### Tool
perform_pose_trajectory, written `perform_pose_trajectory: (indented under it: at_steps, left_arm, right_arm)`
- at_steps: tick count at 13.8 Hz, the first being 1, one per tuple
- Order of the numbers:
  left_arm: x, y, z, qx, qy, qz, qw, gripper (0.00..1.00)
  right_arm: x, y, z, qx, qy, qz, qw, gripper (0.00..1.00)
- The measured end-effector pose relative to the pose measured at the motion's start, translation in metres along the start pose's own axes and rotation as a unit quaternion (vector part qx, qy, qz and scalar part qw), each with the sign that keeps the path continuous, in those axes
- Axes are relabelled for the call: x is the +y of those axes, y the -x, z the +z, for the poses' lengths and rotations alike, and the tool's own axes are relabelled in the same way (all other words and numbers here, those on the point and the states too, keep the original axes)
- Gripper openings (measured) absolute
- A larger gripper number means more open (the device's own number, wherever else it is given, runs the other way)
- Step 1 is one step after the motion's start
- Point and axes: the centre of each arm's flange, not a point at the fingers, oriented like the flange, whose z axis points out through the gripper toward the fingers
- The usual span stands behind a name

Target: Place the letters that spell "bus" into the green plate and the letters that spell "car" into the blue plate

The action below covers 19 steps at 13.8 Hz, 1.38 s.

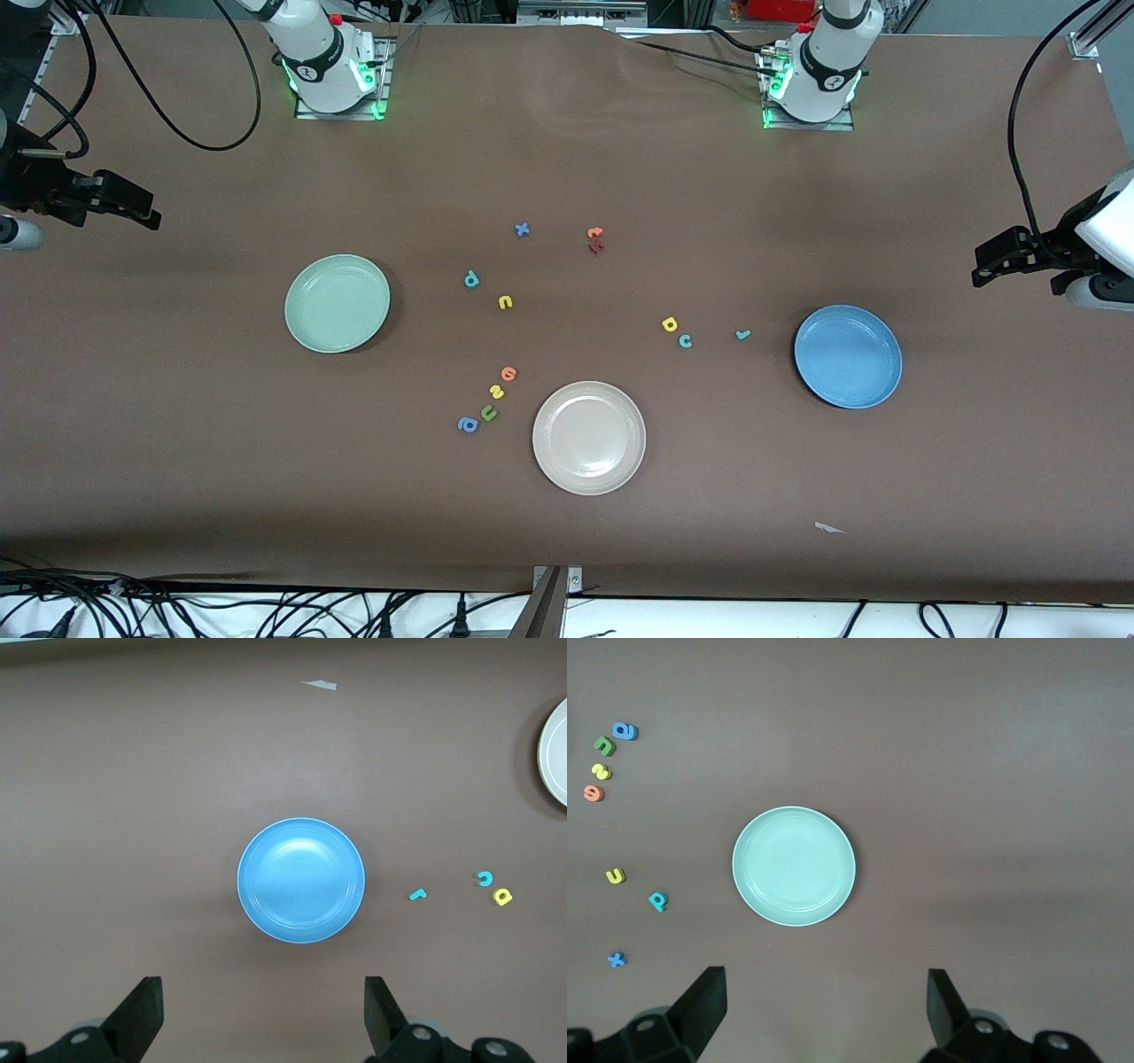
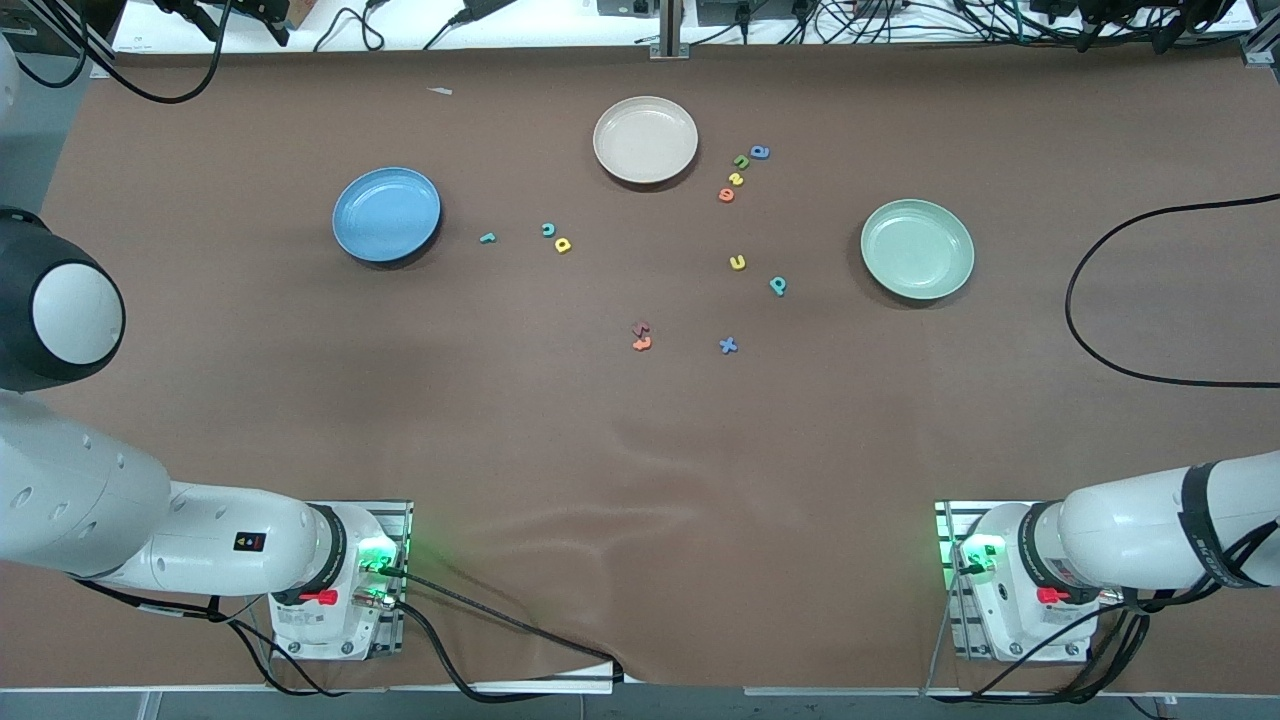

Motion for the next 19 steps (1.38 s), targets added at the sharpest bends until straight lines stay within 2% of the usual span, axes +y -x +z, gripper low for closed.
perform_pose_trajectory:
  at_steps: [19]
  left_arm:
    - [0.0, 0.0, 0.0001, 0.0, 0.0, 0.0, 1.0, 1.0]
  right_arm:
    - [0.0024, -0.0008, 0.0027, -0.004, 0.0, 0.002, 1.0, 1.0]
